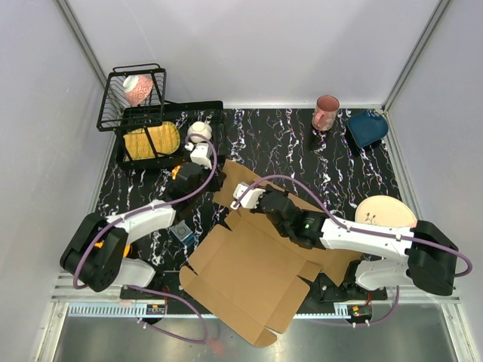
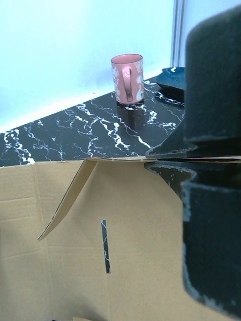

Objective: Fold the paper box

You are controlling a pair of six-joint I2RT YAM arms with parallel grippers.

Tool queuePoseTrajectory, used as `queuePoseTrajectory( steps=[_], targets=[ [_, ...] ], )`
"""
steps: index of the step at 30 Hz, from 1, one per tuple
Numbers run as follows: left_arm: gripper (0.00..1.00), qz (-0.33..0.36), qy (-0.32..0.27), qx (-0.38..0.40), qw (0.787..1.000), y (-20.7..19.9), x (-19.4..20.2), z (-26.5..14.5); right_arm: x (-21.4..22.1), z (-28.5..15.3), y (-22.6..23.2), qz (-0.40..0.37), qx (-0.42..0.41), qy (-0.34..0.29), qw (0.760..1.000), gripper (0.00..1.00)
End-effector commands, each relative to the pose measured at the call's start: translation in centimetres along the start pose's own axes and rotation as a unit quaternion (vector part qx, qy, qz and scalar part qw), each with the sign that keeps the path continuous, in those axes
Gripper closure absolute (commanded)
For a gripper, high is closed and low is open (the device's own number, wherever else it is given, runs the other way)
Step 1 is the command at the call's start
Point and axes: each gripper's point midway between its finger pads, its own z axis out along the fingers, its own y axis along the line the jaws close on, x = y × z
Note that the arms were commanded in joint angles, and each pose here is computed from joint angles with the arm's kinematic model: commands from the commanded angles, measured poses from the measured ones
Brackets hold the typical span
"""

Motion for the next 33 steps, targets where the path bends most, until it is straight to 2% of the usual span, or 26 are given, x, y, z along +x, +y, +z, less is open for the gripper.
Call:
queuePoseTrajectory(
  steps=[1,4,7,9,10,13,14,17,20,22,29,33],
  targets=[
    [0.75,-0.026,-0.039,0.051,0.998,-2.0,-1.3,-1.3,-0.9,-0.6,1.2,-0.053,-0.012,-0.014,0.998,1.0],
    [0.82,-0.056,-0.071,0.058,0.994,-1.9,-1.3,-2.6,-1.0,-0.6,0.4,-0.091,0.015,-0.013,0.996,1.0],
    [0.82,-0.085,-0.131,0.048,0.987,-1.2,-2.2,-4.0,-1.2,-0.4,-1.1,-0.14,0.058,-0.009,0.988,1.0],
    [0.79,-0.095,-0.154,0.041,0.983,-0.9,-2.7,-4.5,-2.2,-0.6,-2.9,-0.17,0.096,-0.011,0.981,1.0],
    [0.77,-0.097,-0.161,0.042,0.981,-1.0,-3.1,-4.7,-2.6,-0.6,-3.2,-0.182,0.103,-0.011,0.978,1.0],
    [0.63,-0.104,-0.181,0.043,0.977,-1.2,-4.1,-5.4,-4.1,-0.8,-4.7,-0.218,0.125,-0.025,0.968,1.0],
    [0.53,-0.107,-0.185,0.042,0.976,-1.2,-4.3,-5.5,-4.8,-1.1,-5.4,-0.229,0.138,-0.032,0.963,1.0],
    [0.44,-0.111,-0.196,0.038,0.974,-1.2,-5.0,-6.0,-6.0,-1.2,-6.5,-0.247,0.148,-0.039,0.957,1.0],
    [0.41,-0.111,-0.197,0.03,0.974,-1.0,-5.2,-6.3,-6.5,-1.0,-6.6,-0.234,0.145,-0.041,0.961,1.0],
    [0.4,-0.116,-0.206,0.024,0.971,-0.7,-5.5,-6.9,-5.4,-0.6,-5.8,-0.225,0.142,-0.028,0.964,1.0],
    [0.39,-0.132,-0.212,-0.035,0.968,1.9,-4.6,-8.1,-1.7,-0.8,-1.8,-0.107,0.129,0.003,0.986,1.0],
    [0.38,-0.141,-0.22,-0.038,0.964,2.1,-4.4,-8.5,-1.0,-1.8,-1.1,-0.083,0.153,-0.001,0.985,1.0]
  ],
)
